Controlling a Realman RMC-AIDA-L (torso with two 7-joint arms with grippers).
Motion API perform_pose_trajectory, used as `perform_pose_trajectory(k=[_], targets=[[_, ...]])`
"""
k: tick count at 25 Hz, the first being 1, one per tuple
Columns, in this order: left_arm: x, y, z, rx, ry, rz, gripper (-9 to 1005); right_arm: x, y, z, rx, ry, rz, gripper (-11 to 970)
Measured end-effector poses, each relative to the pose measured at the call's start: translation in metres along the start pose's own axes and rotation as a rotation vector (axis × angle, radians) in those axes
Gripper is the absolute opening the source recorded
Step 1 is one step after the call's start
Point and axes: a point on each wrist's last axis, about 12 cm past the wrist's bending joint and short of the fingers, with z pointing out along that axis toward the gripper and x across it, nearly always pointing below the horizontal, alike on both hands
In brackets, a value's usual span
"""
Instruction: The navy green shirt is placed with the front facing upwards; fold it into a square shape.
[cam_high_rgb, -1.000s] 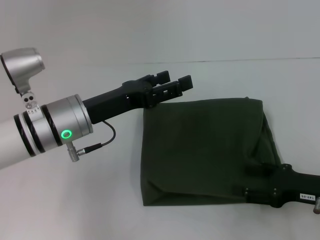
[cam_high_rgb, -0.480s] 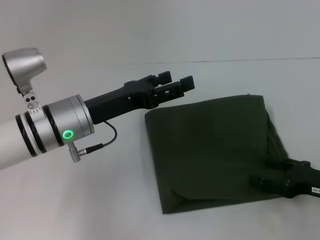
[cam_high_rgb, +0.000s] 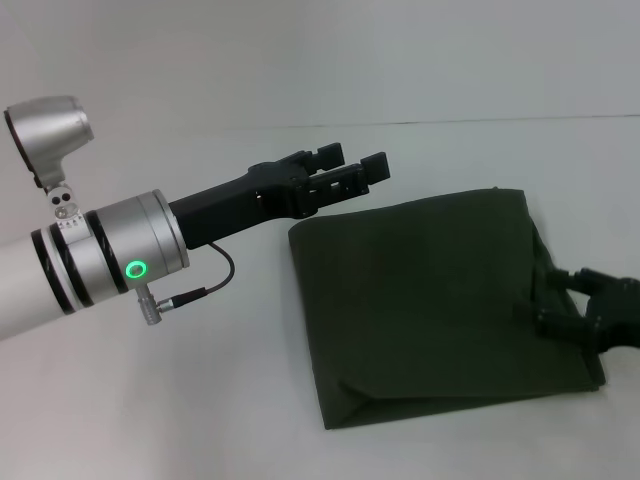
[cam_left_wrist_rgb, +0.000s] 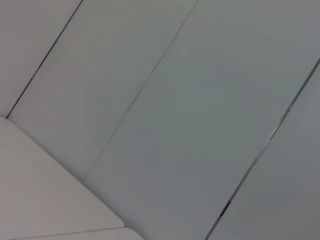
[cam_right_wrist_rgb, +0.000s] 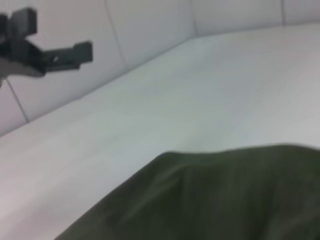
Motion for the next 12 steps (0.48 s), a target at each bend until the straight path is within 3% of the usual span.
perform_pose_trajectory(k=[12], targets=[[-0.001, 0.0, 0.0, 0.004, -0.003, 0.0, 923, -0.021, -0.013, 0.048, 0.084, 0.057, -0.032, 862]])
